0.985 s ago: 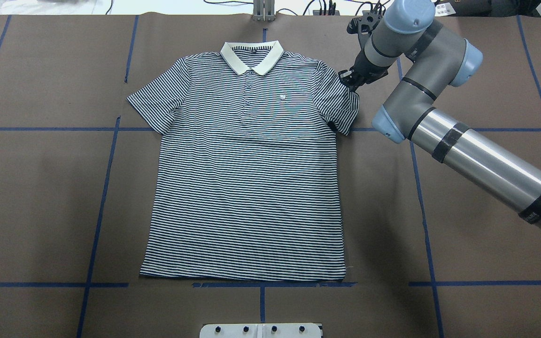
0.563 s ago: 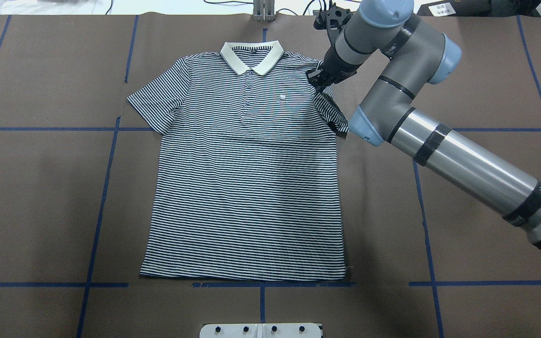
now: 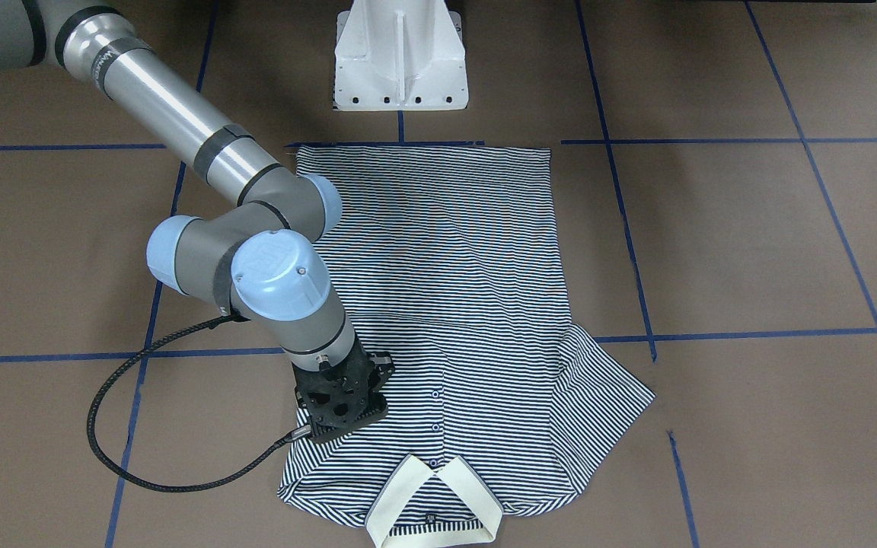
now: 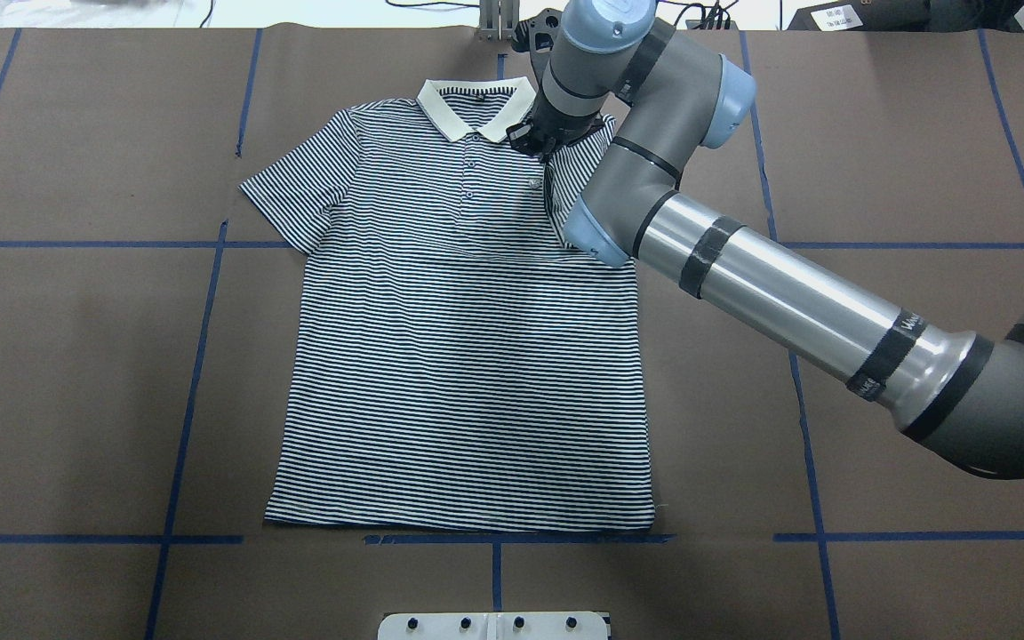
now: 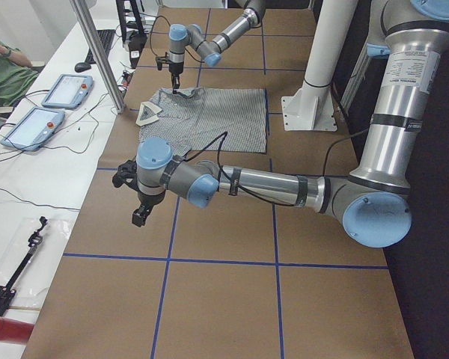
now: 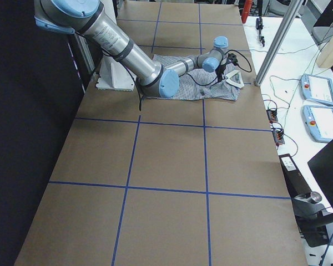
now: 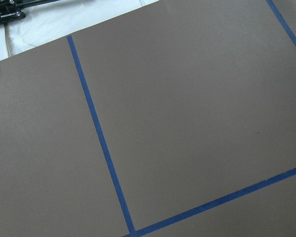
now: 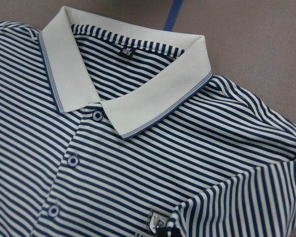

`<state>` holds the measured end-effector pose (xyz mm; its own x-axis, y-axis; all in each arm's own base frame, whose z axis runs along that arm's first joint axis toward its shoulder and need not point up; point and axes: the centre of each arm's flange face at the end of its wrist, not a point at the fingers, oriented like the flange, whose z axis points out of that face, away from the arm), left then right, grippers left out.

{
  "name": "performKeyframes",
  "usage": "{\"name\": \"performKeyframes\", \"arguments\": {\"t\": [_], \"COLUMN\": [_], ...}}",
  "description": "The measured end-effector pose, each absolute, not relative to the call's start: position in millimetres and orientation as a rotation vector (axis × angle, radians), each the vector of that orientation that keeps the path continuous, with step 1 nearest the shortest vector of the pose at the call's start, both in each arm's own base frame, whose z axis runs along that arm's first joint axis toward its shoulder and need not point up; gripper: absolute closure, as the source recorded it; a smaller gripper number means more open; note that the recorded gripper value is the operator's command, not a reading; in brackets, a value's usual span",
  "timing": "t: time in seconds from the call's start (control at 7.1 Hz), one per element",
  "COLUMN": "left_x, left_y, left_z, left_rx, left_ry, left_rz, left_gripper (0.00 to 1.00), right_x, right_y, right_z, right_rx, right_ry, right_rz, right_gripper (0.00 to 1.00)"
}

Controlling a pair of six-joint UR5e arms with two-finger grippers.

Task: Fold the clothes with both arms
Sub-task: 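Fold the sleeve nearest the right gripper inward over the shirt front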

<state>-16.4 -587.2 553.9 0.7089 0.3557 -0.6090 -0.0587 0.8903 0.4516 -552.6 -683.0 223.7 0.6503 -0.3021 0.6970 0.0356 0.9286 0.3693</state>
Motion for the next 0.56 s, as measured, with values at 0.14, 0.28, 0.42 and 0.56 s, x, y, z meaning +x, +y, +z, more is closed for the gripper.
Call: {"name": "performKeyframes", "arguments": {"t": [0.14,0.28,0.42,0.56], "left_x": [-16.4,-16.4,-16.3,-15.7], "left_y": [-587.3,-587.6,-588.5,-590.8], "left_z": [553.5,552.2,551.4,549.3], "left_rx": [0.423,0.425,0.424,0.423], "left_ry": [0.752,0.752,0.753,0.755], "left_rz": [0.238,0.238,0.234,0.222], "left_gripper": [0.00,0.00,0.00,0.00], "right_x": [-561.2,-565.5,-567.8,-568.8], "right_y": [-688.3,-689.6,-689.1,-687.3], "right_z": [221.0,218.9,217.9,215.0], "right_rx": [0.341,0.343,0.348,0.354], "right_ry": [-0.821,-0.814,-0.817,-0.831], "right_rz": [-0.186,-0.184,-0.186,-0.180], "right_gripper": [1.00,0.01,0.00,0.00]}}
